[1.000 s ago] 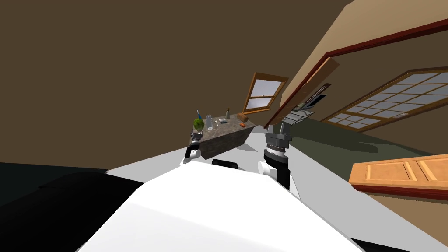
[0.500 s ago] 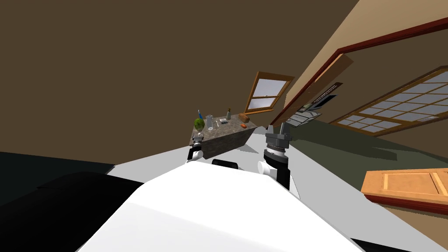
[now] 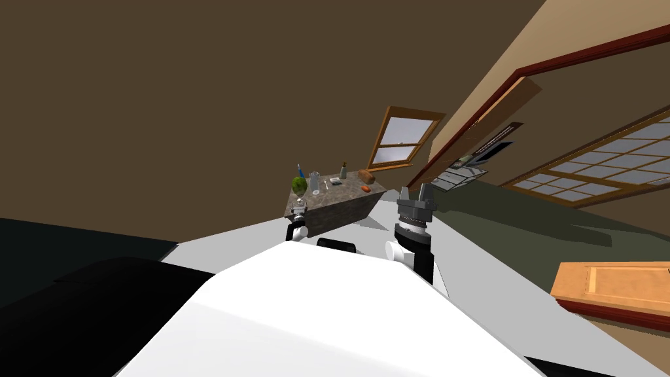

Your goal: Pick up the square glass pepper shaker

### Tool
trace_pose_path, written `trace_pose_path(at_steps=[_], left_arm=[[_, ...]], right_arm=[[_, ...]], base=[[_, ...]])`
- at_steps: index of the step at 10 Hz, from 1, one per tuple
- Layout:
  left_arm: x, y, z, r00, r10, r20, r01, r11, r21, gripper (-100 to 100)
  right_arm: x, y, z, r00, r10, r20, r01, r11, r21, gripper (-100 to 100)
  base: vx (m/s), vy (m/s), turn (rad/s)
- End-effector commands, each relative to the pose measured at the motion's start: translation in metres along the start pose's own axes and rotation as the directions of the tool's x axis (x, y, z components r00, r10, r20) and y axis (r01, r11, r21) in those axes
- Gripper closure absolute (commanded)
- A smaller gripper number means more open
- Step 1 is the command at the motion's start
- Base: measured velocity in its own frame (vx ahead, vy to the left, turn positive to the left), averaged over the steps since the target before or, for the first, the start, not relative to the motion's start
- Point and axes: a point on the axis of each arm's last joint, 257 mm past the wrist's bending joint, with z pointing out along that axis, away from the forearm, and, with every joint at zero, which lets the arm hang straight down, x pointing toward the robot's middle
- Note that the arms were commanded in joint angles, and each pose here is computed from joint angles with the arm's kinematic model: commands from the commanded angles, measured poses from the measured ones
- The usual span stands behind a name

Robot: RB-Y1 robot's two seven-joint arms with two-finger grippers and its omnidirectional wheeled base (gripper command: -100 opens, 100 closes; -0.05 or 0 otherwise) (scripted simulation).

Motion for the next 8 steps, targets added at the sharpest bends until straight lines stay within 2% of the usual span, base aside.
trace_pose_path(at_steps=[1,2,3,7,8], left_arm=[[0.0000,0.0000,0.0000,1.000,0.000,0.000,0.000,1.000,0.000,0],[0.0000,-0.0001,0.0000,1.000,0.000,0.000,0.000,1.000,0.000,-100],[0.0000,-0.0001,0.0000,1.000,0.000,0.000,0.000,1.000,0.000,100],[0.0002,0.0001,0.0000,1.000,-0.001,0.000,0.001,1.000,0.000,100],[0.0002,0.0001,0.0000,1.000,-0.001,0.000,0.001,1.000,0.000,0]], right_arm=[[0.0000,0.0000,0.0000,1.000,0.000,0.000,0.000,1.000,0.000,0],[0.0000,0.0000,0.0000,1.000,0.000,0.000,0.000,1.000,0.000,0],[0.0000,0.0000,0.0000,1.000,0.000,0.000,0.000,1.000,0.000,0],[0.0000,0.0000,0.0000,1.000,0.000,0.000,0.000,1.000,0.000,0],[0.0000,0.0000,0.0000,1.000,0.000,0.000,0.000,1.000,0.000,0]], base=[[0.000,0.000,0.000],[0.000,0.000,0.000],[0.000,0.000,0.000],[0.000,0.000,0.000],[0.000,0.000,0.000]])
